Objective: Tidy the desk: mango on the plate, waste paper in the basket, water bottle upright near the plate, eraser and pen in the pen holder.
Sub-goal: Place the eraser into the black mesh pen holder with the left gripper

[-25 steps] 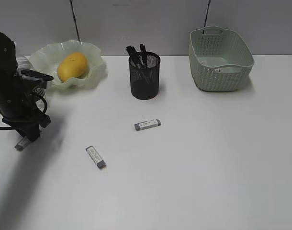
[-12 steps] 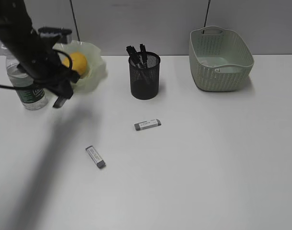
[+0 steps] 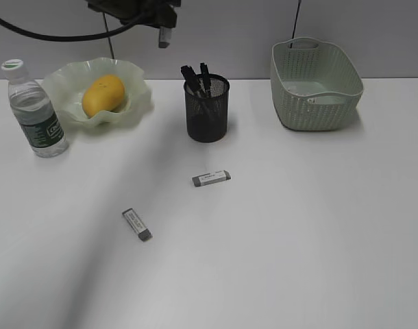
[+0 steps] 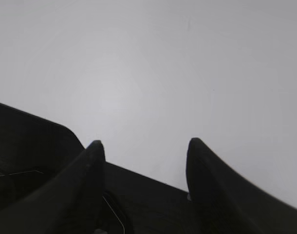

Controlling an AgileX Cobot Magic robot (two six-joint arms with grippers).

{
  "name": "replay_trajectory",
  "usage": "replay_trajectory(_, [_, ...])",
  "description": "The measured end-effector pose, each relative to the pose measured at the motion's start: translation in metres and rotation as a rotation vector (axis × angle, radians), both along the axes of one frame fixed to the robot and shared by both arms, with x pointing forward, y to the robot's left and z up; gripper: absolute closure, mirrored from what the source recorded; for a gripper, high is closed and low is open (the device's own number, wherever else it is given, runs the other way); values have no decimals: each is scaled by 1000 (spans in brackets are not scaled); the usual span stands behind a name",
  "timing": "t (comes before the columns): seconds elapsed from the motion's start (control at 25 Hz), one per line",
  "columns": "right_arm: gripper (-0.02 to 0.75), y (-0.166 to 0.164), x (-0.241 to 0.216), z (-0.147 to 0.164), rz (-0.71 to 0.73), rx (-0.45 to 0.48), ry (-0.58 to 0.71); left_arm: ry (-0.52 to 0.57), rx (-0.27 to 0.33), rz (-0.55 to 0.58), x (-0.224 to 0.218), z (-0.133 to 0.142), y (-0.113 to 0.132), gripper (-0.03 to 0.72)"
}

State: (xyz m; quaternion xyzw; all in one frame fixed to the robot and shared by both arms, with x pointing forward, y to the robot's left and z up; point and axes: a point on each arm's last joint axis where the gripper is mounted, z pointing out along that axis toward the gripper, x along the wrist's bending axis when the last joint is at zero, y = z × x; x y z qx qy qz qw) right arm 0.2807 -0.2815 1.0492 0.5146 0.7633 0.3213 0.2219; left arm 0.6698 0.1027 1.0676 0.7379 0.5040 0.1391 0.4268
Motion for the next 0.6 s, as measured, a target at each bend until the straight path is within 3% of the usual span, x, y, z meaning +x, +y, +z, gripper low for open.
replay_trajectory(0.32, [311,0,0,0,0,0,0,-151,-67,-9,0,-21,-56,532])
replay_trajectory(0.6, [312,0,0,0,0,0,0,-87,-42,-5,9,-71,-70,532])
